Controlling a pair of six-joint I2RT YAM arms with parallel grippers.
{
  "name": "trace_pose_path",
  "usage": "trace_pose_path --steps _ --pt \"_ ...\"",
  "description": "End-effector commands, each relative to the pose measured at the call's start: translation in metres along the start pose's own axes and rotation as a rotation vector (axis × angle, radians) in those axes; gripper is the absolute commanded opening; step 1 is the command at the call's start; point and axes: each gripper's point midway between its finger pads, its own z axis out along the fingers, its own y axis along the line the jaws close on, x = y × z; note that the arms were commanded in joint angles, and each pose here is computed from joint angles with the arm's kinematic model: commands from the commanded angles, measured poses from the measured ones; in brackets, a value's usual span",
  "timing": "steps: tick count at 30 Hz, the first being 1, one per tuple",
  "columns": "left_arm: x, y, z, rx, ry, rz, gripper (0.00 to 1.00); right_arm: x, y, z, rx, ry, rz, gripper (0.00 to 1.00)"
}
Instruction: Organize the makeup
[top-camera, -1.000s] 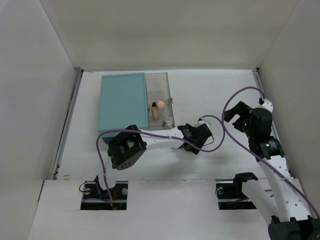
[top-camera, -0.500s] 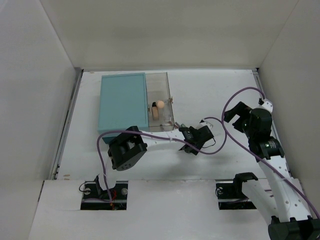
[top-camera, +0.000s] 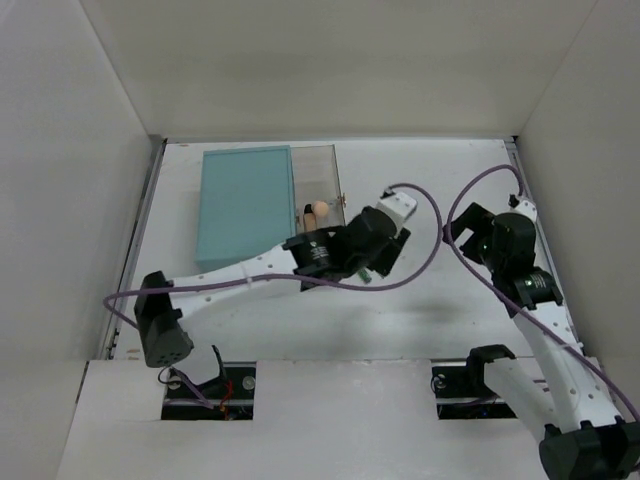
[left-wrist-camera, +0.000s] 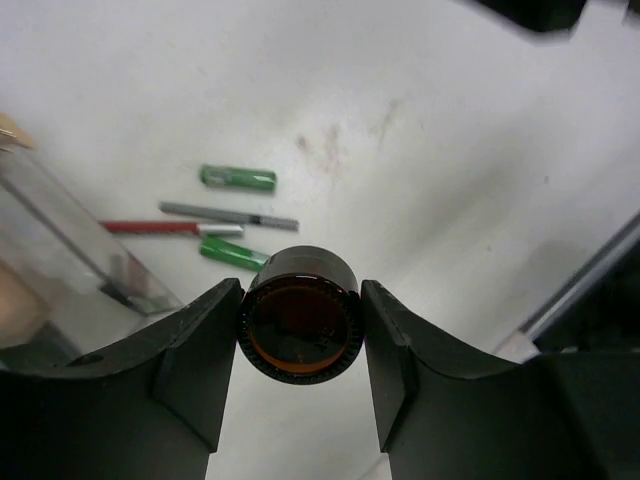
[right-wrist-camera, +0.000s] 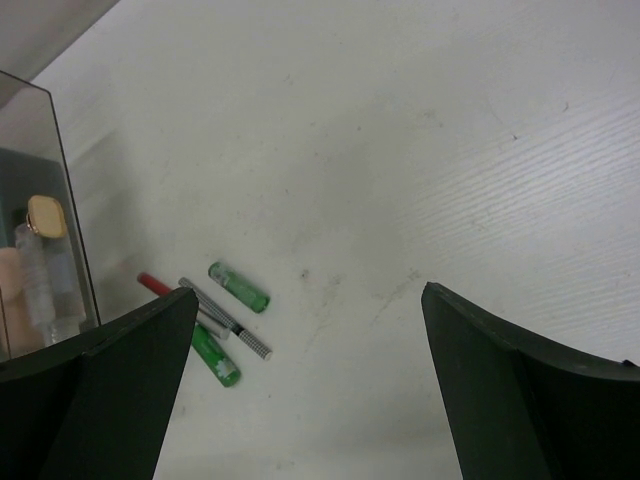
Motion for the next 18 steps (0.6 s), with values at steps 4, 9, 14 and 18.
trace_pose_path --steps 4,9,14,18 --pt "-0.063 0.111 -0.009 -0.235 -0.179 -0.103 0.12 -0.01 0.025 0.008 -0.071 -0.03 -0.011 1.0" --pt "-0.095 0.189 0.023 -0.327 -0.212 -0.198 0.12 -0.005 0.043 0.017 -0.103 0.001 -0.03 1.0" --pt "-0.094 0.246 0.063 -0.418 -0.166 -0.251 0.12 0.003 0.054 0.035 -0.106 0.044 -0.046 1.0" --pt "-0.081 0.279 0.087 -0.473 -0.117 -0.278 0.12 0.012 0.057 0.058 -0.085 0.08 -0.062 1.0"
